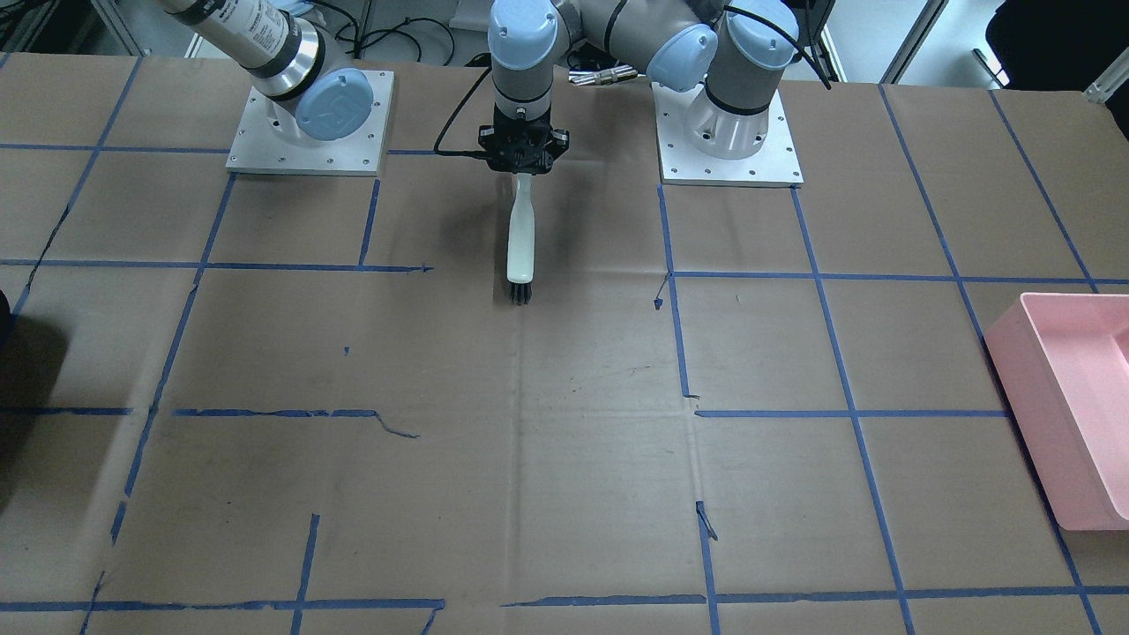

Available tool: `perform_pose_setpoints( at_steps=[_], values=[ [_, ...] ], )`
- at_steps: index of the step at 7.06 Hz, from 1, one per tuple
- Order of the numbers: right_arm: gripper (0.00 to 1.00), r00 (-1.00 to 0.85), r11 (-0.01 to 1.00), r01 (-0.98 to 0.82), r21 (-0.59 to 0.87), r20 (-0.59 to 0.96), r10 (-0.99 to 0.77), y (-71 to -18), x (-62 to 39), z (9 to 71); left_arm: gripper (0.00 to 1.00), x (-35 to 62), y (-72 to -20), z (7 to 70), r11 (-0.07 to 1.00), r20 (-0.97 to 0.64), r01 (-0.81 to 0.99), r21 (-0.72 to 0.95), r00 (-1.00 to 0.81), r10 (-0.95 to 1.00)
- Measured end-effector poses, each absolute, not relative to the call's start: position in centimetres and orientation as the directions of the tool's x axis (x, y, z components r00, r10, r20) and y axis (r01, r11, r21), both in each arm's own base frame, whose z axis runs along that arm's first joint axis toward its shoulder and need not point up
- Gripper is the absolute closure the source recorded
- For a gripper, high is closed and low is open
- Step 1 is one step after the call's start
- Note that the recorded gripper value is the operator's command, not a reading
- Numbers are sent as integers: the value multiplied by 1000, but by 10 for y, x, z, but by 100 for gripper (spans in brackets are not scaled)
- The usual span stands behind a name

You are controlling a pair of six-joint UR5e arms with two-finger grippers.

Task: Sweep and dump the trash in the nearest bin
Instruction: 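Carry the loaded dustpan with the right gripper toward the black bin, then tilt the dustpan over the bin with the right gripper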

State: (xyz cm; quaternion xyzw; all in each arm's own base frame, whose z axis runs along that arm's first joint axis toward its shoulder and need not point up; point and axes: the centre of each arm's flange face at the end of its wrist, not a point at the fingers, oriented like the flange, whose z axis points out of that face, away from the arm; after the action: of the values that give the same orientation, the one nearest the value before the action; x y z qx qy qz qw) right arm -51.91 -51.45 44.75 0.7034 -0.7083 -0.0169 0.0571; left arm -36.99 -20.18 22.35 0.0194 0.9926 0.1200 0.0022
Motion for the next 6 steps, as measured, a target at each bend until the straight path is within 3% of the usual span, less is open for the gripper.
perform_pose_setpoints(
  at_steps=[3,6],
  values=[
    [100,113,-99,-978,183,68,-991,-531,-570,443,100,-371,-203,221,970,-3,32,242,-999,34],
    [100,102,-86,-975,203,69,-992,-516,-596,438,100,-372,-203,221,970,-1,31,240,-999,32]
  ],
)
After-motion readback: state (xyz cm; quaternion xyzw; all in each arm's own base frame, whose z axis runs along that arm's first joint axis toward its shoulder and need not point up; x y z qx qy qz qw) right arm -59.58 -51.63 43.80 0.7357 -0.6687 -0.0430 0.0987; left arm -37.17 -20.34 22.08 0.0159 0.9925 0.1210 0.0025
